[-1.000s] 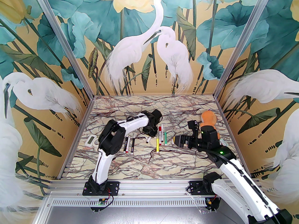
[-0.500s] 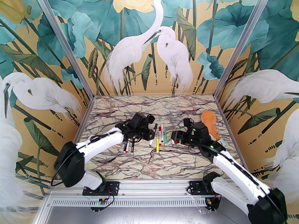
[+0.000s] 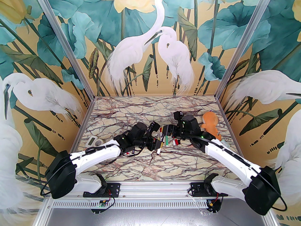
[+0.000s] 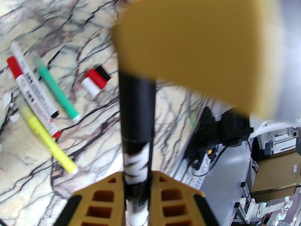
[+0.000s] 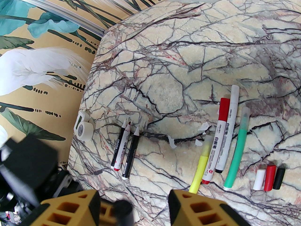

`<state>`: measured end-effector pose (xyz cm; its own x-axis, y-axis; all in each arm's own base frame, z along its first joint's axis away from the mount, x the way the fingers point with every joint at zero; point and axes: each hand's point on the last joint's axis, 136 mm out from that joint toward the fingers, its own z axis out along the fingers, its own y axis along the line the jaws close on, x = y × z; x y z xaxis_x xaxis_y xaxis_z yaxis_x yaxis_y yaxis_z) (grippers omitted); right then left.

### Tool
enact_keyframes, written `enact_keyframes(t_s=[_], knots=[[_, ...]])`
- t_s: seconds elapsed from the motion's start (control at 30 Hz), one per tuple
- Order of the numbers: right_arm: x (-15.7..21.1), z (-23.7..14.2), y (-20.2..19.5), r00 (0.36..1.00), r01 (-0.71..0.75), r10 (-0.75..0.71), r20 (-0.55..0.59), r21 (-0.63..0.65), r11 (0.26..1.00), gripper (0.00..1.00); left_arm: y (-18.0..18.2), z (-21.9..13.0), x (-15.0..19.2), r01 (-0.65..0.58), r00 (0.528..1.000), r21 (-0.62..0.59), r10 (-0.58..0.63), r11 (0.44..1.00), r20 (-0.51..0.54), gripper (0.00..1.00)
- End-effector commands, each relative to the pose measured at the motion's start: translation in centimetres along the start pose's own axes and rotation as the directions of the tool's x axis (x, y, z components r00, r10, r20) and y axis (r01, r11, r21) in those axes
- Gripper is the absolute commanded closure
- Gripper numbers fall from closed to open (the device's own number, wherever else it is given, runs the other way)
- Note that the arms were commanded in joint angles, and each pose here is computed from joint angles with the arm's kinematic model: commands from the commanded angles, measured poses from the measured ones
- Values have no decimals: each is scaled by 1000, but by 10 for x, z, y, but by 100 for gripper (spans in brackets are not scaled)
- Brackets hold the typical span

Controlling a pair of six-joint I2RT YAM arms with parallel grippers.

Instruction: Open the pen caps

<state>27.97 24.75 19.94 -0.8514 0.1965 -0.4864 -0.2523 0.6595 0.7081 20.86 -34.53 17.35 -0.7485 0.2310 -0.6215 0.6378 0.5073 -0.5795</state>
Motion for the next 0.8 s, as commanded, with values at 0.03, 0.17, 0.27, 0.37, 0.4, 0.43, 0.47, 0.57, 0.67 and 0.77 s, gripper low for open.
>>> enact_keyframes(t_s=[0.03, 0.17, 0.27, 0.37, 0.4, 0.43, 0.47, 0.57, 0.67, 0.77], knots=[[-2, 0, 9, 1000, 27, -27, -10, -8, 1000, 49, -10, 0, -4, -16, 999, 30, 15, 999, 34, 87], [2, -2, 9, 999, 26, -26, -24, -10, 1000, 55, -10, 3, -2, -32, 999, 20, 32, 999, 33, 87], [7, -2, 8, 999, 20, -20, -47, -15, 1000, 58, -12, 5, -4, -36, 999, 23, 35, 999, 41, 87], [10, -1, 8, 998, 18, -19, -60, -21, 1000, 60, -12, 8, -4, -38, 999, 23, 37, 999, 37, 87], [11, -1, 9, 998, 18, -20, -62, -24, 1000, 61, -12, 9, -3, -39, 999, 23, 39, 999, 34, 87], [11, -1, 8, 998, 19, -21, -62, -25, 1000, 63, -12, 10, -3, -40, 999, 20, 39, 999, 32, 87], [11, -2, 9, 998, 20, -22, -62, -26, 999, 65, -12, 10, -3, -42, 999, 19, 42, 999, 30, 87], [11, -3, 10, 998, 22, -24, -59, -30, 999, 69, -10, 13, -1, -39, 999, 10, 39, 999, 23, 88], [11, -3, 11, 998, 20, -22, -62, -36, 999, 74, -9, 13, -2, -36, 999, 3, 36, 999, 26, 88], [14, -2, 10, 997, 13, -15, -69, -39, 999, 73, -9, 13, -2, -34, 999, 4, 34, 999, 27, 87]])
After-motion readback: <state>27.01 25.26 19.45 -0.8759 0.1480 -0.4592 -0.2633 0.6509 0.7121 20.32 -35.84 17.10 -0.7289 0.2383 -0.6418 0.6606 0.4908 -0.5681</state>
